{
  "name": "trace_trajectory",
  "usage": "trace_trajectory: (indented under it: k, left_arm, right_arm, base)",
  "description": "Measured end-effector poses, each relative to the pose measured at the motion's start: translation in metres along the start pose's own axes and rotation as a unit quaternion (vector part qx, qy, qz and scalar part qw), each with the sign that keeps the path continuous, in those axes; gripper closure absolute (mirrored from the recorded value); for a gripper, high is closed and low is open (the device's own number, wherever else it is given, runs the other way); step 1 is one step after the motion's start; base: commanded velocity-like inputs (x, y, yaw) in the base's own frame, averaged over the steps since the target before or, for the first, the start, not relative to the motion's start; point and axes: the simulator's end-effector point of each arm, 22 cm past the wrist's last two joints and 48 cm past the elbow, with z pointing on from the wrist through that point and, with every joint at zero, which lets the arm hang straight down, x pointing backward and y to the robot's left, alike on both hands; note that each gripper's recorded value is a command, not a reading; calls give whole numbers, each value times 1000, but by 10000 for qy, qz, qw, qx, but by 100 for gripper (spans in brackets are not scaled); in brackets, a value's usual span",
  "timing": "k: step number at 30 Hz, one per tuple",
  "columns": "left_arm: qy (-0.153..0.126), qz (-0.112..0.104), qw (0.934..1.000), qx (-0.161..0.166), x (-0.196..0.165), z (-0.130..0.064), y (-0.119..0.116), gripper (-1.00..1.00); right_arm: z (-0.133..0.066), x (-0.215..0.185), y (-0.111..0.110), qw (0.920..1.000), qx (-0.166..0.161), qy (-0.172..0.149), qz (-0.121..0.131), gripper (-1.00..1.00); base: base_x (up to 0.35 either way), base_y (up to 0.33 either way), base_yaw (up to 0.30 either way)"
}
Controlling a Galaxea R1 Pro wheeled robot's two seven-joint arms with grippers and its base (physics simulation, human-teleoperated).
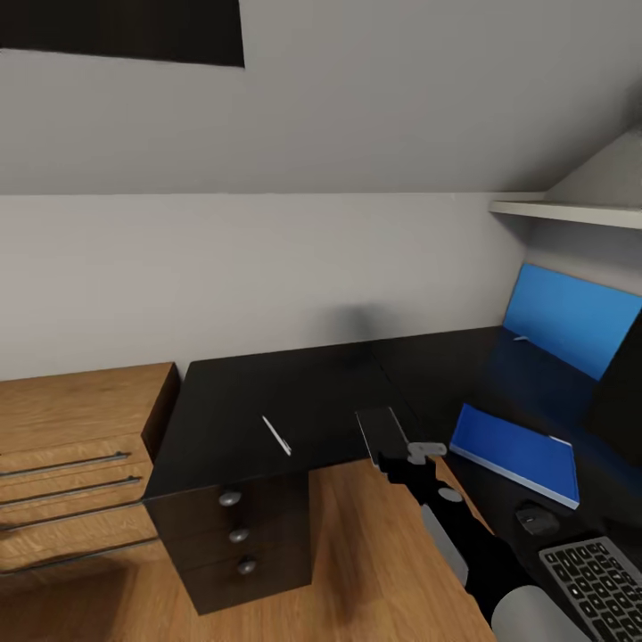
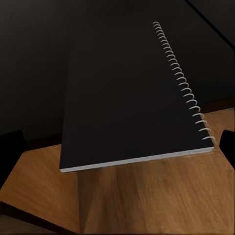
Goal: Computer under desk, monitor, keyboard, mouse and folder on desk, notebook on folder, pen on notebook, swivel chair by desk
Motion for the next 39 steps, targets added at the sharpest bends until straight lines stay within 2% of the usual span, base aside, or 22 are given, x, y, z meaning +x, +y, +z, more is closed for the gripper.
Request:
trace_trajectory:
  k: [4, 9, 14, 18, 21, 25, 35, 39]
  left_arm:
    - [-9, -3, 10000, -6, 0, 0, 0, -100]
    - [-11, -10, 10000, -25, -1, 0, 2, -100]
    - [-11, -13, 10000, -48, -1, 0, 4, -100]
    - [-7, -15, 10000, -59, -1, 0, 5, -100]
    - [-7, -32, 10000, -79, -1, 0, 6, -100]
    - [-21, -107, 9998, -166, -2, 0, 10, -100]
    - [-27, -140, 9997, -205, -2, 0, 12, -100]
    - [-28, -141, 9997, -208, -2, 0, 12, -100]
  right_arm:
    - [0, 1, 2, 9994, -48, 33, 355, -100]
    - [0, 2, 4, 9985, -88, 29, 542, -100]
    - [0, 2, 7, 9980, -107, 28, 626, -100]
    - [0, 3, 9, 9955, -154, 51, 933, -100]
    - [0, 4, 12, 9897, -236, 90, 1411, -100]
    - [-1, 2, 19, 9809, -452, 99, 1889, -100]
    - [-3, -2, 11, 9709, -607, 65, 2317, -100]
    - [-5, -4, -7, 9591, -567, 49, 2773, -100]
  base:
    - [-27, 0, 0]
    - [-9, 0, 0]
    - [-2, 0, 0]
    - [0, 0, 0]
    - [0, 0, 0]
    - [0, 0, 0]
    - [0, 0, 0]
    - [0, 0, 0]
